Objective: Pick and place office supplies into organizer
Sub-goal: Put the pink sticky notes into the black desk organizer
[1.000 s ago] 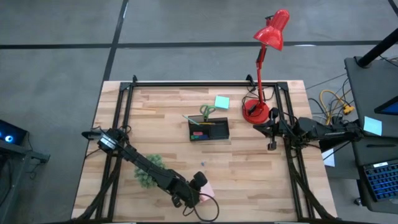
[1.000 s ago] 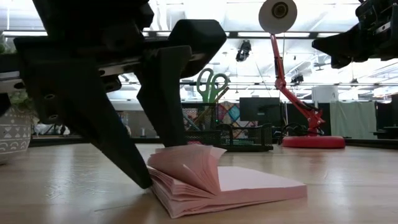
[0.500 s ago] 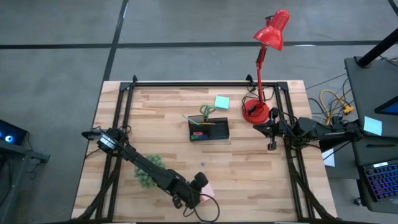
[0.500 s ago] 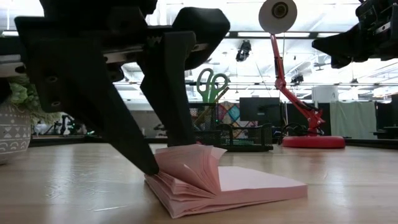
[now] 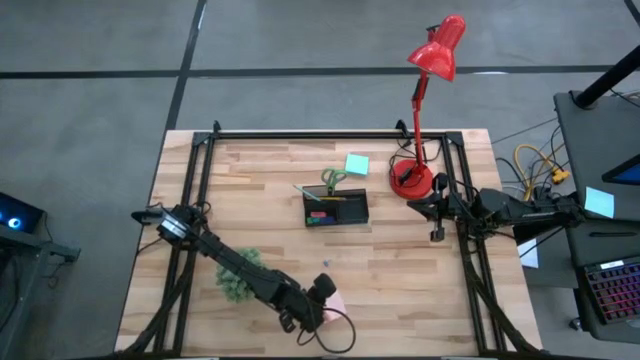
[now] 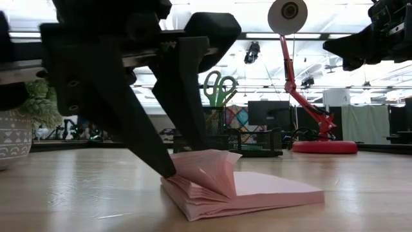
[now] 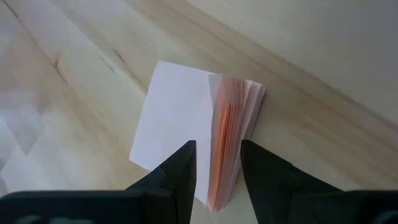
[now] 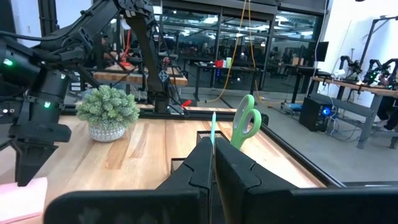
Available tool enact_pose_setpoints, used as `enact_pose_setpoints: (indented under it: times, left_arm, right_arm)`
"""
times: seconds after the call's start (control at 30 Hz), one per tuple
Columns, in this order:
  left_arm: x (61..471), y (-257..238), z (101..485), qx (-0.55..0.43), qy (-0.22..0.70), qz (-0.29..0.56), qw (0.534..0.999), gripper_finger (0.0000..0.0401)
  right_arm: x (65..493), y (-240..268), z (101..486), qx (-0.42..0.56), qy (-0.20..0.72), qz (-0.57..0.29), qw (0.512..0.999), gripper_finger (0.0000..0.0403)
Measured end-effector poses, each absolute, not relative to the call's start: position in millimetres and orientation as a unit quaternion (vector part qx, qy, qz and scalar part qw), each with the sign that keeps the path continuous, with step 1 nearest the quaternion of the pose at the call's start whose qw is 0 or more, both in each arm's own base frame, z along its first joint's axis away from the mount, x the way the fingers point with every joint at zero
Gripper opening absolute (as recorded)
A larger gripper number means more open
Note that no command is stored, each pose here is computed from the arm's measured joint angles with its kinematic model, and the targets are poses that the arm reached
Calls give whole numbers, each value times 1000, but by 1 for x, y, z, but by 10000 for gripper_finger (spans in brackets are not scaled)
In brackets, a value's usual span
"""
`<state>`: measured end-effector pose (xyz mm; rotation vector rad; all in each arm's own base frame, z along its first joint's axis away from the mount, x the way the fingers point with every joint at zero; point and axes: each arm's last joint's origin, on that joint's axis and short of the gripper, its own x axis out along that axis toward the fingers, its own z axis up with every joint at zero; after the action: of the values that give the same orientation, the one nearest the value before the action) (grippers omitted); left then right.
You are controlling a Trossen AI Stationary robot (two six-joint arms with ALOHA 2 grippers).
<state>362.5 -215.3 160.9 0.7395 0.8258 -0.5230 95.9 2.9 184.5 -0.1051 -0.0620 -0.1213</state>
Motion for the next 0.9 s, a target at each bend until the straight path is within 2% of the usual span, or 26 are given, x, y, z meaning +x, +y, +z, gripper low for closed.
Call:
enact_pose_setpoints:
  times: [0.9]
  left_arm:
    - [371,-202,155,318,397,-266,819,111]
  right_arm:
    - [96,3,185,-57,-31,-61,996,9]
